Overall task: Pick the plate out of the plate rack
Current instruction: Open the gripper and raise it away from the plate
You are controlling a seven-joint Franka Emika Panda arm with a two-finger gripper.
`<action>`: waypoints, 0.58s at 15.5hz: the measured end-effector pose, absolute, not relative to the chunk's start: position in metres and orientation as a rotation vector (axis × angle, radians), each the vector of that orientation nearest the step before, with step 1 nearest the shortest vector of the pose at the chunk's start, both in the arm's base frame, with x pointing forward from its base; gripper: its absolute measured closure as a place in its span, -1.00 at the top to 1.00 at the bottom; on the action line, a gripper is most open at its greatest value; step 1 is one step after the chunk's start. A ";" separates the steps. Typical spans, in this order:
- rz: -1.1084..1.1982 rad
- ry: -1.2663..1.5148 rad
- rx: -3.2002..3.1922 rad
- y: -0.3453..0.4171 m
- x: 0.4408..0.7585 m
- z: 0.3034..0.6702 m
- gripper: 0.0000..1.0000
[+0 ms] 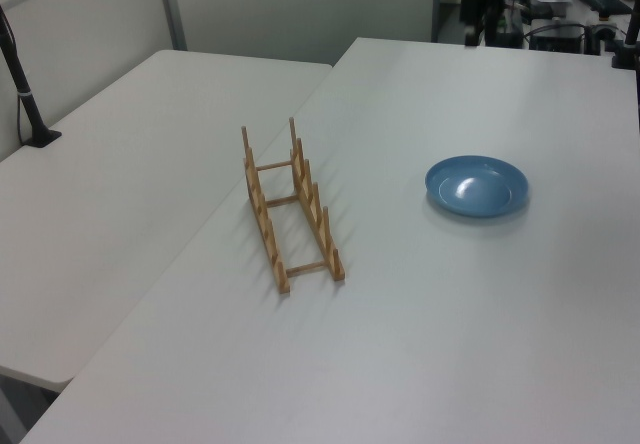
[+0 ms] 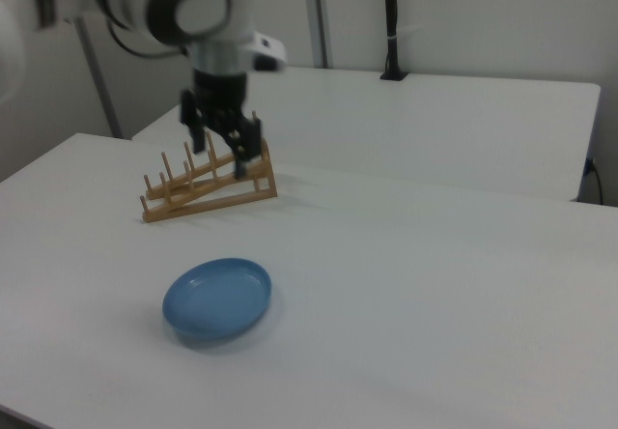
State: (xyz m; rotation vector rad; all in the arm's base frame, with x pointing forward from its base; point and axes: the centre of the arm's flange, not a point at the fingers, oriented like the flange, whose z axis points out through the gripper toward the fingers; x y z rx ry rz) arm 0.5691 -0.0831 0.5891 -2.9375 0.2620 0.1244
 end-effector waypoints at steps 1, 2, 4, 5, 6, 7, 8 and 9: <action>0.125 0.292 -2.939 -0.072 0.561 0.605 1.00; 0.127 0.328 -2.939 -0.062 0.553 0.618 1.00; 0.146 0.403 -2.936 -0.047 0.539 0.635 1.00; 0.153 0.422 -2.936 -0.040 0.533 0.641 1.00; 0.153 0.420 -2.938 -0.032 0.529 0.647 1.00; 0.142 0.405 -2.947 -0.024 0.526 0.652 1.00; 0.133 0.391 -2.960 -0.019 0.523 0.656 1.00; 0.121 0.369 -2.977 -0.016 0.522 0.658 1.00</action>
